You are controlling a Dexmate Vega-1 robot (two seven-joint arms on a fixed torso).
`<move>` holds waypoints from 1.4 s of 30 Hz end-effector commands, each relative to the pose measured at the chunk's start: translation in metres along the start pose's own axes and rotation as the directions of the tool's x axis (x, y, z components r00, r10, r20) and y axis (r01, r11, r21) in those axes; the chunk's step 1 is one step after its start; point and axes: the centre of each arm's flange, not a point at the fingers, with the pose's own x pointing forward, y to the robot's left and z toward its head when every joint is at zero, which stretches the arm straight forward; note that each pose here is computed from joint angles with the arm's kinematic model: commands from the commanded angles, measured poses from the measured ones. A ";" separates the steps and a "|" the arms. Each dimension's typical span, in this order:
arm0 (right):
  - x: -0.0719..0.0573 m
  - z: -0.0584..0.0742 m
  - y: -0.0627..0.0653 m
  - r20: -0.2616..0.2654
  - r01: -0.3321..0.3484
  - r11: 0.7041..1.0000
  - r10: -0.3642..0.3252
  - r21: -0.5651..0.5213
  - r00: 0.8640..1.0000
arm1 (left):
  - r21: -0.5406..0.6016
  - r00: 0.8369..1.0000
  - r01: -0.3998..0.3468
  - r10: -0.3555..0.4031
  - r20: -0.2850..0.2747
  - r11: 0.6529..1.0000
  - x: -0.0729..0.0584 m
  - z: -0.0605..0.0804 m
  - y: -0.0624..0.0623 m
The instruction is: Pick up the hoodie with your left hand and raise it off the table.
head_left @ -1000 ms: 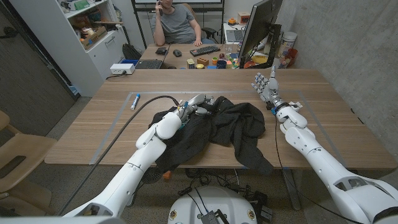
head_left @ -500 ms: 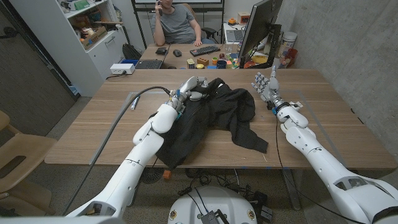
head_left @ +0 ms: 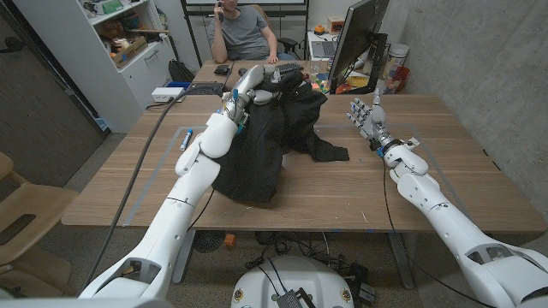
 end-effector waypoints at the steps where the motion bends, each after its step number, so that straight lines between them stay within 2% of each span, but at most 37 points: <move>1: 0.001 0.003 0.002 -0.009 -0.019 0.999 0.019 -0.033 1.000 | 0.020 0.980 -0.149 0.145 0.138 0.989 0.029 0.045 0.058; 5: 0.001 0.004 0.004 -0.025 -0.032 0.998 0.031 -0.048 0.999 | 0.042 0.971 -0.171 0.161 0.177 0.984 0.035 0.060 0.075; 10: 0.001 0.004 0.006 -0.033 -0.039 0.998 0.037 -0.053 0.999 | 0.067 0.965 -0.183 0.166 0.204 0.981 0.043 0.072 0.095; 15: 0.001 0.005 0.010 -0.053 -0.060 0.995 0.055 -0.082 0.997 | 0.064 0.947 -0.234 0.212 0.242 0.970 0.044 0.082 0.115; 18: 0.001 0.005 0.012 -0.056 -0.059 0.995 0.054 -0.082 0.997 | 0.073 0.942 -0.241 0.216 0.256 0.968 0.045 0.088 0.124; 21: 0.001 0.006 0.015 -0.055 -0.063 0.994 0.058 -0.086 0.997 | 0.083 0.945 -0.231 0.203 0.258 0.969 0.046 0.095 0.134; 27: -0.001 0.005 0.017 -0.054 -0.057 0.995 0.053 -0.079 0.997 | 0.093 0.945 -0.232 0.202 0.259 0.968 0.043 0.098 0.140; 32: -0.002 0.005 0.019 -0.052 -0.051 0.996 0.047 -0.071 0.998 | 0.100 0.953 -0.218 0.190 0.237 0.971 0.039 0.092 0.136; 38: -0.003 0.007 0.021 -0.036 -0.036 0.996 0.033 -0.080 0.999 | 0.078 0.956 -0.211 0.189 0.224 0.974 0.036 0.088 0.140; 42: -0.004 0.007 0.023 -0.019 -0.036 0.996 0.035 -0.083 0.999 | 0.115 0.960 -0.207 0.179 0.217 0.972 0.034 0.087 0.141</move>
